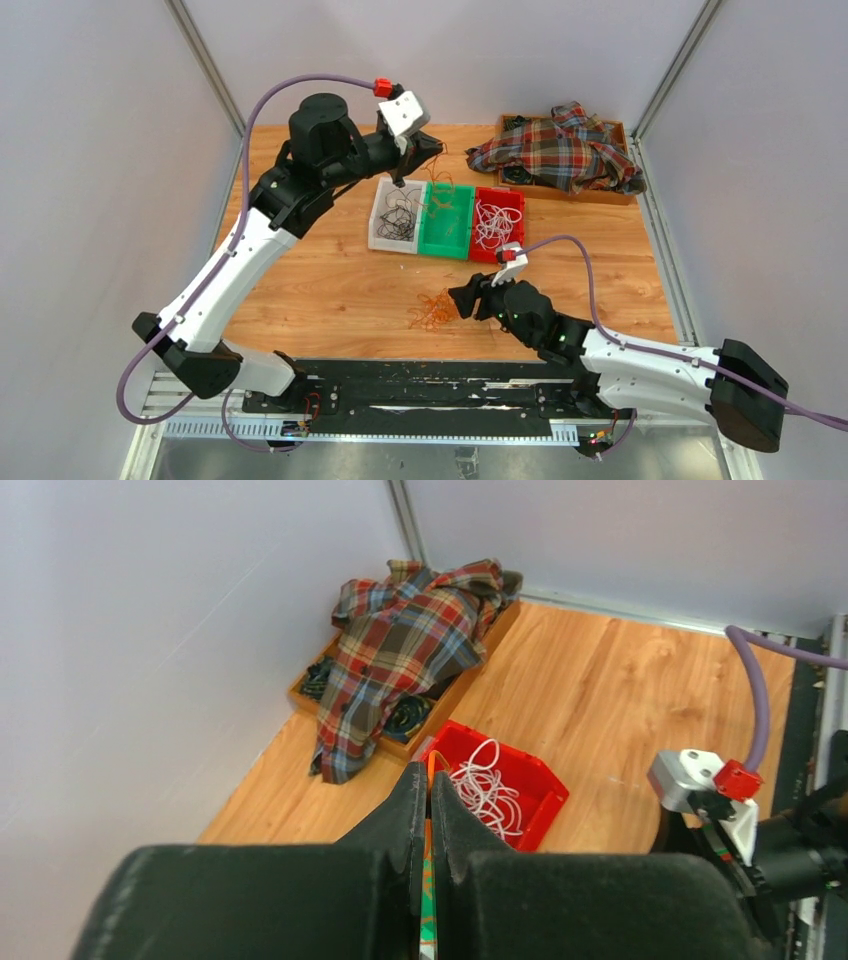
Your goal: Untangle the cables
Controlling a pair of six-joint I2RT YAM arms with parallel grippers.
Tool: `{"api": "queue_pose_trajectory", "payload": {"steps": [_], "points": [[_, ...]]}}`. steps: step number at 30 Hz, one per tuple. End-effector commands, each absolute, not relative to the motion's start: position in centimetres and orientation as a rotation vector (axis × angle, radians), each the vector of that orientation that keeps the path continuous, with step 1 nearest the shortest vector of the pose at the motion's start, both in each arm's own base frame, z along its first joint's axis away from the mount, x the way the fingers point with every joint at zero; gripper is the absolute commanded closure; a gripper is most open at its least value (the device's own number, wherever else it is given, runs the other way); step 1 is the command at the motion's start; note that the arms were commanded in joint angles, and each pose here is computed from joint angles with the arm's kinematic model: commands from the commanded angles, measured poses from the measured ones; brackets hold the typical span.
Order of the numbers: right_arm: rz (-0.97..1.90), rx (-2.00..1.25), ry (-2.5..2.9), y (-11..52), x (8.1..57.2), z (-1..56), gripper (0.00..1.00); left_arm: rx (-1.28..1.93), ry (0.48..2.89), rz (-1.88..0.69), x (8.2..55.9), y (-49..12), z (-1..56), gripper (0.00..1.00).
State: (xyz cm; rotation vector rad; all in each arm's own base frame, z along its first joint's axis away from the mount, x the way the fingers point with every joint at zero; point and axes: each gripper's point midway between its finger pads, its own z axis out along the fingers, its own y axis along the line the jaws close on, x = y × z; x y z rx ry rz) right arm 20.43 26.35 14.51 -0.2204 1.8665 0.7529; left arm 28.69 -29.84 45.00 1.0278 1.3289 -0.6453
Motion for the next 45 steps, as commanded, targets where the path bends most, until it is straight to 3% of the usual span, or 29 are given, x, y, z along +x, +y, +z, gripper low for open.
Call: {"api": "queue_pose_trajectory", "payload": {"steps": [1,28,38,45], "points": [[0.762,-0.124,1.968,24.6,19.4,11.6,0.43,1.010,1.274,-0.584,30.4,-30.6,45.7,1.00],[0.812,-0.025,1.910,21.0,17.9,12.2,0.46,1.103,1.412,-0.335,38.5,-32.7,36.1,1.00],[0.803,-0.025,1.899,21.0,18.2,12.9,0.46,1.141,1.577,-0.419,38.3,-34.7,29.9,1.00],[0.799,-0.018,1.897,20.9,18.2,12.8,0.46,1.128,1.618,-0.482,38.9,-36.5,28.5,1.00]]}}
